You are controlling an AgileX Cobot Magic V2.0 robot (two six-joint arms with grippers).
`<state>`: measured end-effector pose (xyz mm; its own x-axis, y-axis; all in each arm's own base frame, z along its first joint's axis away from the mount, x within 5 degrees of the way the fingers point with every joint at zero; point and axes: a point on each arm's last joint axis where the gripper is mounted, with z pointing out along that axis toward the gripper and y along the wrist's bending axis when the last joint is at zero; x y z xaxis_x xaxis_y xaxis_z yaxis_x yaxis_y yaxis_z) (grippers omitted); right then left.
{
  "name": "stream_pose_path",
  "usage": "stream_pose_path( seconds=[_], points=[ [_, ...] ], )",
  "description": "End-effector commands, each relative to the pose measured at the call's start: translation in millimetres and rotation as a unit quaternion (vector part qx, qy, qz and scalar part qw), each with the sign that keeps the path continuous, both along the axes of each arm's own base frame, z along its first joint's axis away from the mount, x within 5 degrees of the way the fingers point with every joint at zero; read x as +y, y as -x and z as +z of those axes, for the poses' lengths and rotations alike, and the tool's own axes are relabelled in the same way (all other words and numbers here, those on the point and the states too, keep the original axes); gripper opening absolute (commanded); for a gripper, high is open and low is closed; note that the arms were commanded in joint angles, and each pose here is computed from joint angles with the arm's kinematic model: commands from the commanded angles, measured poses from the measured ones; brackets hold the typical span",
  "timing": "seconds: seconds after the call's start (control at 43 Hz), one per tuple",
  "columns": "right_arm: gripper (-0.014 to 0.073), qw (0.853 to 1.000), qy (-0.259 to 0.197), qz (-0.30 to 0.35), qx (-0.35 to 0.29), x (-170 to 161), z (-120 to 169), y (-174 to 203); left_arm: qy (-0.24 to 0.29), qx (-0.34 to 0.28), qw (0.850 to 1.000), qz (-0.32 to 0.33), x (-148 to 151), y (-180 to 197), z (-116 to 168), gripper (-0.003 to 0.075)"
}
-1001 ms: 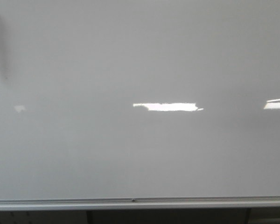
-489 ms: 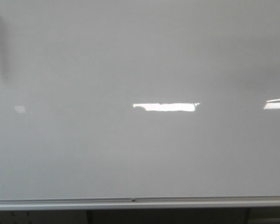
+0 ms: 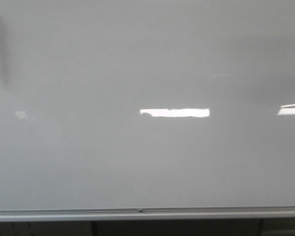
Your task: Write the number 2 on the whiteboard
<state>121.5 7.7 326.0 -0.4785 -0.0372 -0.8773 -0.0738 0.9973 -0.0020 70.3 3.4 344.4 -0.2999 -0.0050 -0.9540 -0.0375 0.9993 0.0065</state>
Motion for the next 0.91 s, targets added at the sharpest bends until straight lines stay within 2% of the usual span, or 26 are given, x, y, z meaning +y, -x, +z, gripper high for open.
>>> stream_pose_path(
  seconds=[0.0, 0.047, 0.093, 0.186, 0.233, 0.303, 0.349, 0.419, 0.512, 0.885],
  points=[
    [-0.005, 1.0, 0.002, 0.001, -0.03, 0.5, 9.7, -9.6, 0.009, -0.038, 0.999, -0.003, -0.9, -3.5, 13.1, -0.002],
    [-0.001, 1.0, 0.002, 0.001, -0.025, 0.6, 8.4, -11.8, 0.009, -0.038, 0.999, -0.003, -0.9, -3.5, 13.1, -0.002],
    [0.007, 1.0, 0.002, 0.001, -0.022, 0.7, 7.6, -13.1, 0.009, -0.038, 0.999, -0.003, -0.9, -3.7, 13.0, -0.002],
    [0.0288, 1.0, 0.002, 0.001, -0.018, 0.8, 6.0, -16.9, 0.01, -0.038, 0.999, -0.016, -2.9, -3.7, 13.0, 0.0019],
    [0.0454, 1.0, 0.002, 0.001, -0.02, 0.8, 6.4, -17.3, 0.01, -0.038, 0.999, -0.016, -2.9, -3.7, 13.0, 0.008],
    [0.0597, 1.0, 0.002, 0.001, -0.021, 0.8, 6.5, -17.4, 0.009, -0.038, 0.999, -0.016, -2.8, -3.7, 13.0, 0.0193],
    [0.0659, 1.0, 0.002, 0.001, -0.021, 0.8, 6.5, -17.4, 0.009, -0.038, 0.999, -0.016, -2.8, -3.7, 13.0, 0.0298],
    [0.0648, 1.0, 0.002, 0.001, -0.021, 0.8, 6.5, -17.4, 0.009, -0.039, 0.999, -0.016, -2.8, -3.7, 13.2, 0.0445],
    [0.0643, 1.0, 0.002, 0.001, -0.027, 0.8, 7.5, -17.9, 0.009, -0.03, 0.999, -0.016, -2.9, -8.1, 11.8, 0.0532],
    [0.0643, 0.999, 0.001, 0.0, -0.035, 0.8, 8.8, -18.5, 0.01, 0.046, 0.999, -0.016, -4.6, -64.3, 10.0, 0.0533]
  ],
)
